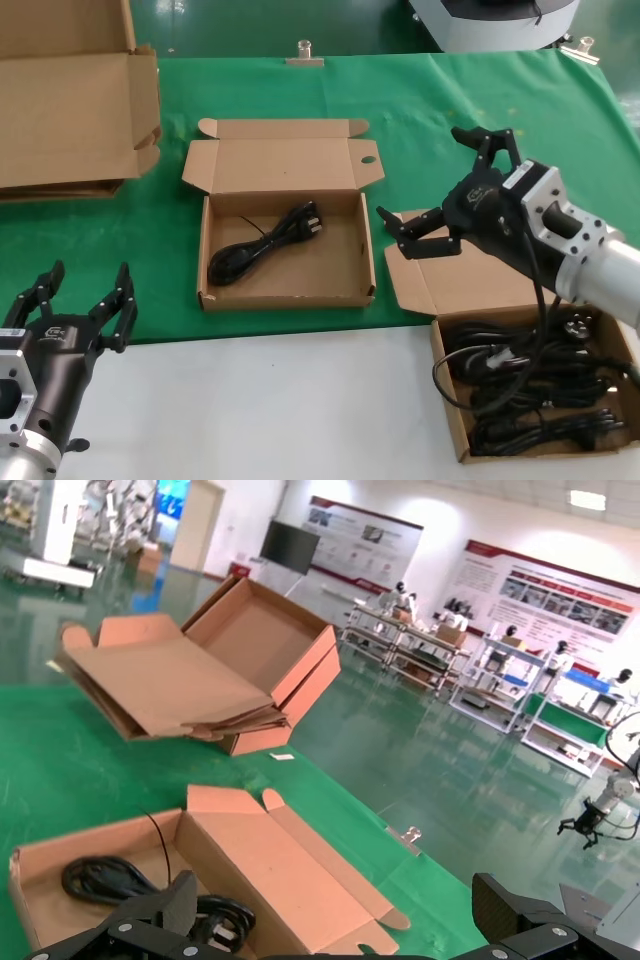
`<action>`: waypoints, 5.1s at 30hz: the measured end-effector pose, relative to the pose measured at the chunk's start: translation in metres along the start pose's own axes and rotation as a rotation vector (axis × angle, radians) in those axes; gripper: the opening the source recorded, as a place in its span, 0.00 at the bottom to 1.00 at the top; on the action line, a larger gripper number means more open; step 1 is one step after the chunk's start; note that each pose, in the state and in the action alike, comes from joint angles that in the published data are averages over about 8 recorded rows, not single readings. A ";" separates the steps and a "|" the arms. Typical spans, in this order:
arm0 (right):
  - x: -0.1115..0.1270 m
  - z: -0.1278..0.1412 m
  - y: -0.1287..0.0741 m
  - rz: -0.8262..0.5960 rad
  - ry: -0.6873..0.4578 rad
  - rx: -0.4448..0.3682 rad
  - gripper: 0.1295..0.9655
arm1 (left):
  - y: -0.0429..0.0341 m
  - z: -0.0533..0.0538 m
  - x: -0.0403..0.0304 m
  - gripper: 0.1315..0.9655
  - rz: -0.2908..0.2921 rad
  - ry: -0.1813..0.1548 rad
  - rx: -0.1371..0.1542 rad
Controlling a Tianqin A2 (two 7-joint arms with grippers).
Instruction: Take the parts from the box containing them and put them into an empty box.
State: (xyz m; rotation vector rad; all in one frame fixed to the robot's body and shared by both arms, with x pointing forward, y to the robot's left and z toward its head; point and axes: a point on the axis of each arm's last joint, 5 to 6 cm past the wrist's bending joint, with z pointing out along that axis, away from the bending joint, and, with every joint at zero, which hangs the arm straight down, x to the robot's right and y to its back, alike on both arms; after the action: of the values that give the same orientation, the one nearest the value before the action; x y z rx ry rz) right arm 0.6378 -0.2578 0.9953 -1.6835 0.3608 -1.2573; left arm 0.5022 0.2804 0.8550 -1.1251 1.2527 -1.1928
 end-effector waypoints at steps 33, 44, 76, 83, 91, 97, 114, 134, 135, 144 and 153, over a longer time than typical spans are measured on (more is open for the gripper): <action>-0.075 -0.056 0.052 0.332 0.249 -0.017 1.00 | 0.0000 0.000 0.0000 0.96 0.000 0.000 0.000; -0.096 -0.085 0.069 0.428 0.357 -0.069 1.00 | 0.0000 0.000 0.0000 1.00 0.000 0.000 0.000; -0.115 -0.115 0.084 0.502 0.461 -0.133 1.00 | 0.0000 0.000 0.0000 1.00 0.000 0.000 0.000; -0.115 -0.115 0.084 0.502 0.461 -0.133 1.00 | 0.0000 0.000 0.0000 1.00 0.000 0.000 0.000; -0.115 -0.115 0.084 0.502 0.461 -0.133 1.00 | 0.0000 0.000 0.0000 1.00 0.000 0.000 0.000; -0.115 -0.115 0.084 0.502 0.461 -0.133 1.00 | 0.0000 0.000 0.0000 1.00 0.000 0.000 0.000; -0.115 -0.115 0.084 0.502 0.461 -0.133 1.00 | 0.0000 0.000 0.0000 1.00 0.000 0.000 0.000; -0.115 -0.115 0.084 0.502 0.461 -0.133 1.00 | 0.0000 0.000 0.0000 1.00 0.000 0.000 0.000; -0.115 -0.115 0.084 0.502 0.461 -0.133 1.00 | 0.0000 0.000 0.0000 1.00 0.000 0.000 0.000; -0.115 -0.115 0.084 0.502 0.461 -0.133 1.00 | 0.0000 0.000 0.0000 1.00 0.000 0.000 0.000; -0.115 -0.115 0.084 0.502 0.461 -0.133 1.00 | 0.0000 0.000 0.0000 1.00 0.000 0.000 0.000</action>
State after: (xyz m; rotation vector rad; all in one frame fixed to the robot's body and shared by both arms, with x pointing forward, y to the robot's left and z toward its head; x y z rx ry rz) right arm 0.5159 -0.2774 0.8607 -1.2762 1.0922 -1.2380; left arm 0.5022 0.2804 0.8550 -1.1251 1.2527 -1.1928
